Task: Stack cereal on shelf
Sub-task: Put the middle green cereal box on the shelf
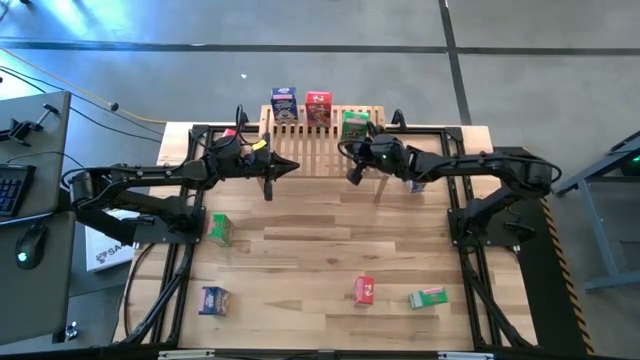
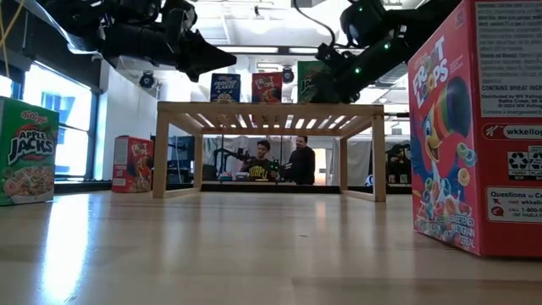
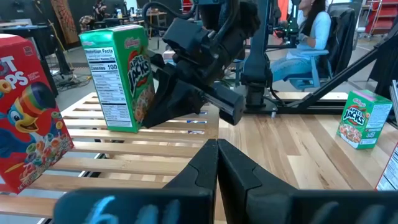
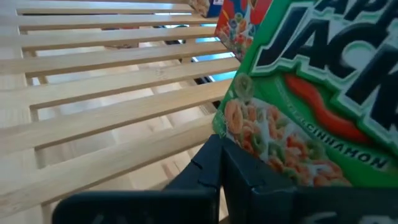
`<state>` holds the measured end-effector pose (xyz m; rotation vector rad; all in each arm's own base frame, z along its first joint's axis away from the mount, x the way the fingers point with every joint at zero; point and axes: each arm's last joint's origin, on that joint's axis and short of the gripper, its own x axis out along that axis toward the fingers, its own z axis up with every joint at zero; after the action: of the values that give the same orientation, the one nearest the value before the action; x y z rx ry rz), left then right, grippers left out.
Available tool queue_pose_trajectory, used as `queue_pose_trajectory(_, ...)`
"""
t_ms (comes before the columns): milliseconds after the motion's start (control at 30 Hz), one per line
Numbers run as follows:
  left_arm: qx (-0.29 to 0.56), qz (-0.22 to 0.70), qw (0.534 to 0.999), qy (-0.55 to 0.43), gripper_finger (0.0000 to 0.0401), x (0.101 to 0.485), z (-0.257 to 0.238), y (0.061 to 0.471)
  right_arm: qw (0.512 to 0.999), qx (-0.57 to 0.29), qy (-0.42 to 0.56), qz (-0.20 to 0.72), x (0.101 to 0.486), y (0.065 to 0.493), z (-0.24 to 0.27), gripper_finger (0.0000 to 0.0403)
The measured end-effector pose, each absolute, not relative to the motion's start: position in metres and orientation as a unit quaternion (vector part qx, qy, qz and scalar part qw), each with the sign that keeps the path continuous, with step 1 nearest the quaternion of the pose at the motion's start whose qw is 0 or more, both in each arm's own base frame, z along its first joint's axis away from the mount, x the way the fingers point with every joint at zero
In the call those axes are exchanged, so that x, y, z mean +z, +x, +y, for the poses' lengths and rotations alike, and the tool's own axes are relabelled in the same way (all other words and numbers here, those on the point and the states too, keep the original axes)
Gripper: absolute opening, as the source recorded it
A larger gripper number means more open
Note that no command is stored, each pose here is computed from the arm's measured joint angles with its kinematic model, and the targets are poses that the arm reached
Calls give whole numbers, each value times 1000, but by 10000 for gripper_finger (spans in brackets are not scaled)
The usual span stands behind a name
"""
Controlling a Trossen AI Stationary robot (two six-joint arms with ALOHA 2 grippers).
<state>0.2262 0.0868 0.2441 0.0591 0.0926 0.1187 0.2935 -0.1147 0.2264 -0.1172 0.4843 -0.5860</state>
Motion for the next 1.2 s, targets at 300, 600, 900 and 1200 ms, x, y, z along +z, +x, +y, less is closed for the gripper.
queue_pose_trajectory(300,59,47,997,29,0,244,87,226,929,-274,-71,239,226,293,-118,0)
queue_pose_trajectory(600,60,47,997,29,0,244,87,226,934,-260,-66,237,226,292,-123,0)
queue_pose_trajectory(900,61,48,997,29,0,244,87,226,937,-260,-70,224,247,278,-117,0)
queue_pose_trajectory(1200,61,48,997,29,0,244,87,226,935,-252,-55,242,251,268,-114,0)
